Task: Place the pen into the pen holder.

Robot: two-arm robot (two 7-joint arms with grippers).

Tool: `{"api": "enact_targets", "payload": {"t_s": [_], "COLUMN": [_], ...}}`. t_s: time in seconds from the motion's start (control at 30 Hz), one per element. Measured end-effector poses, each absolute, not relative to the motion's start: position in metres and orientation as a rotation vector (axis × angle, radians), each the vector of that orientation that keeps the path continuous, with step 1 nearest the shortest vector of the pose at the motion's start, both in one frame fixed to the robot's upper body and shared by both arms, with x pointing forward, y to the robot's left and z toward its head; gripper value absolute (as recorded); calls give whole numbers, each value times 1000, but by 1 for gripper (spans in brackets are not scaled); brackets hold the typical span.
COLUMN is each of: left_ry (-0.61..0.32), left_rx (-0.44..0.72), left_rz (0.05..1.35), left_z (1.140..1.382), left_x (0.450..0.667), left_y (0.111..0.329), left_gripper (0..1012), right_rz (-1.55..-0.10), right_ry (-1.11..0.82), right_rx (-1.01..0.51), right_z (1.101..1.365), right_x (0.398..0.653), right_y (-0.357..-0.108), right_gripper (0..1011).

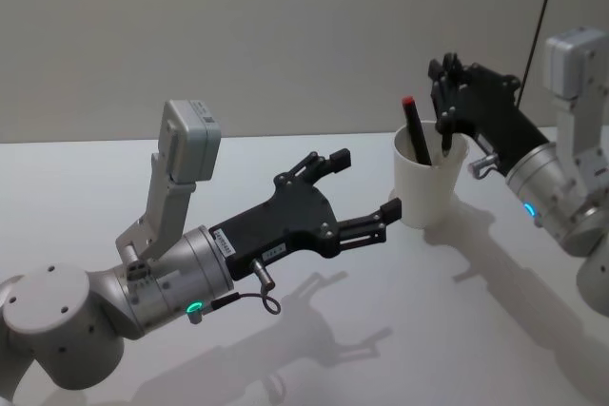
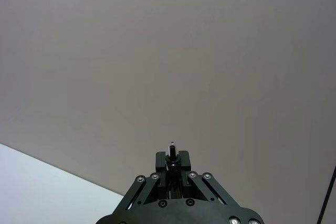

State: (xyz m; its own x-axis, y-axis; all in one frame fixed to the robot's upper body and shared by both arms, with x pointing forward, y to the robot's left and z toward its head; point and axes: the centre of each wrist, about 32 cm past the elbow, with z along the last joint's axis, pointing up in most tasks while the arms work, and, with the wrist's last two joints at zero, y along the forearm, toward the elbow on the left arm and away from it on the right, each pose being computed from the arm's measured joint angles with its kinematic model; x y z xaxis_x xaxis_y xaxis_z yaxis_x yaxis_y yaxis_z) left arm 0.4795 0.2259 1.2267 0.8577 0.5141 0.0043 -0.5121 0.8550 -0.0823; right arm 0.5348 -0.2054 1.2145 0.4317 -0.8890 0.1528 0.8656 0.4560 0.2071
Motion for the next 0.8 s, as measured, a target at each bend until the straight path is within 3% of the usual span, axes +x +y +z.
{"api": "enact_targets", "payload": {"t_s": [0.17, 0.27, 0.8], "left_ry": [-26, -26, -26], "left_rx": [-79, -79, -79], "left_rz": [540, 539, 540], "left_z": [1227, 1227, 1227], "left_x": [480, 480, 480], "left_y": [226, 226, 226], "left_gripper": [1001, 1001, 1001], "right_rz": [-1093, -1091, -1088], "right_ry": [-234, -224, -202], "right_rx": [91, 85, 71], "right_z": [1209, 1207, 1201], "right_x": [536, 537, 538], "right_y": [-203, -201, -198], "right_gripper": [145, 217, 751]}}
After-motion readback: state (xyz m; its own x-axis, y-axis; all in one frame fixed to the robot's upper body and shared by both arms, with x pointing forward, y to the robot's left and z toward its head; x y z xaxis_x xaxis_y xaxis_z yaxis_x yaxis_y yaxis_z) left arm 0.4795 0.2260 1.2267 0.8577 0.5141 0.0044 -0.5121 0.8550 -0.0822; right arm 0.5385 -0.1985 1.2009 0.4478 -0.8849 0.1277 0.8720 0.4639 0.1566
